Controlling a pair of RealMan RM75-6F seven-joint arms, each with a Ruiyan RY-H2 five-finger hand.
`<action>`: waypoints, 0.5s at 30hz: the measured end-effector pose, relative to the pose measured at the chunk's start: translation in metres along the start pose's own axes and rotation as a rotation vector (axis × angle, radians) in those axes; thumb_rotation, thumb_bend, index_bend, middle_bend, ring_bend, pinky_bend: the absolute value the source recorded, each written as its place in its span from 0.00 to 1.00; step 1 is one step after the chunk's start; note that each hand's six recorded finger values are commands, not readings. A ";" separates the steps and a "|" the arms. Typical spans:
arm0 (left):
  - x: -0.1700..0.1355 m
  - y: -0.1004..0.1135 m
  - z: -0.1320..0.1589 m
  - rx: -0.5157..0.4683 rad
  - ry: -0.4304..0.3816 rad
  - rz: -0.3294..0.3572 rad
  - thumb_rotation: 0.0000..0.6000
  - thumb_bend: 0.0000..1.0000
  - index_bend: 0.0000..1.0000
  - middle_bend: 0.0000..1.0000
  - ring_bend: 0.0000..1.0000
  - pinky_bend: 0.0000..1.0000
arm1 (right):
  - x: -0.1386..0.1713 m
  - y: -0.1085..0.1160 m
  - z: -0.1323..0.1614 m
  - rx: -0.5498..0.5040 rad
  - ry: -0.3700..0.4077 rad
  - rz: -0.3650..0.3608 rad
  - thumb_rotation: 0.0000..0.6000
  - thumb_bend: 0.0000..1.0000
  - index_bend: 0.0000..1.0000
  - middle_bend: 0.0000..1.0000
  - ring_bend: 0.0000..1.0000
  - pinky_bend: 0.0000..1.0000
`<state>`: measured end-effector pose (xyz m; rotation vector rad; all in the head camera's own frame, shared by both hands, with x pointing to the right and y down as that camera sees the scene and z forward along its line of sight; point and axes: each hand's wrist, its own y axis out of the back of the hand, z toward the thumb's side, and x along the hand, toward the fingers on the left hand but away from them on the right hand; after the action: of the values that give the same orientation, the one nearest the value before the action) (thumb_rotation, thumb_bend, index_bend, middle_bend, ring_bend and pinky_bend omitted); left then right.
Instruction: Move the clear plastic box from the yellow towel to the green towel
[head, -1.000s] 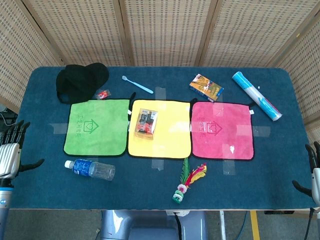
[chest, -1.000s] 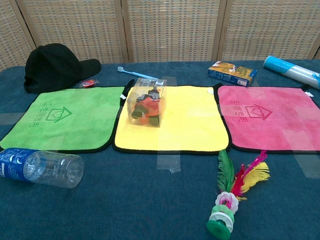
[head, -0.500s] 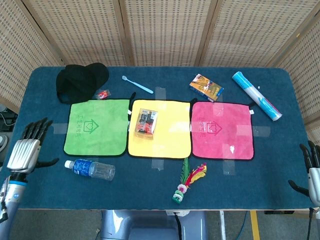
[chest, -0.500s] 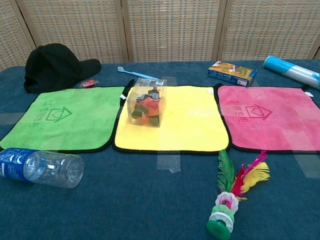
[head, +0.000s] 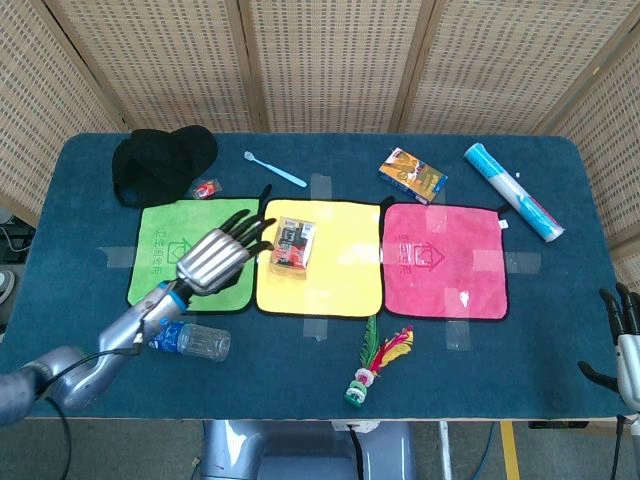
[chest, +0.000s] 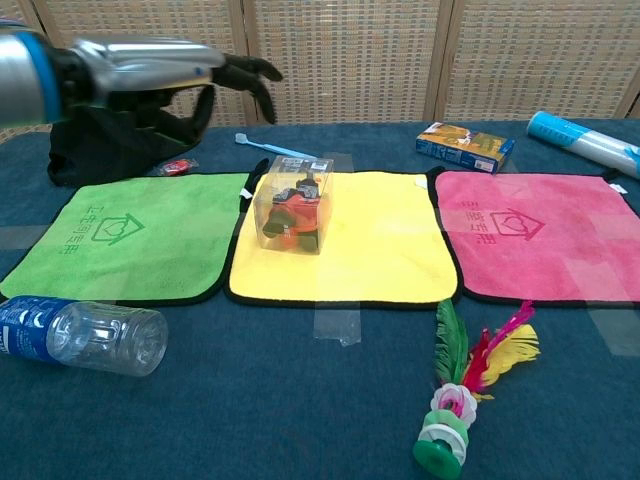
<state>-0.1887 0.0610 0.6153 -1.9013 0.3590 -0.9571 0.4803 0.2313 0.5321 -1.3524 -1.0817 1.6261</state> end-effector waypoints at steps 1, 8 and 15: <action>0.010 0.000 0.004 0.006 -0.008 -0.009 1.00 1.00 0.25 0.00 0.02 0.00 | 0.000 0.000 -0.001 -0.001 -0.005 0.001 1.00 0.00 0.00 0.00 0.00 0.00; 0.076 -0.010 0.027 0.159 -0.023 -0.051 1.00 1.00 0.32 0.05 0.09 0.05 | -0.004 -0.002 -0.008 -0.005 -0.022 0.015 1.00 0.00 0.00 0.00 0.00 0.00; 0.118 -0.032 0.054 0.226 -0.024 -0.129 1.00 1.00 0.34 0.08 0.14 0.13 | -0.006 -0.004 -0.011 -0.013 -0.035 0.028 1.00 0.00 0.00 0.00 0.00 0.00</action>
<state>-0.0758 0.0406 0.6838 -1.7434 0.1091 -1.0147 0.4927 0.2290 0.5374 -1.3573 -1.0998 1.6718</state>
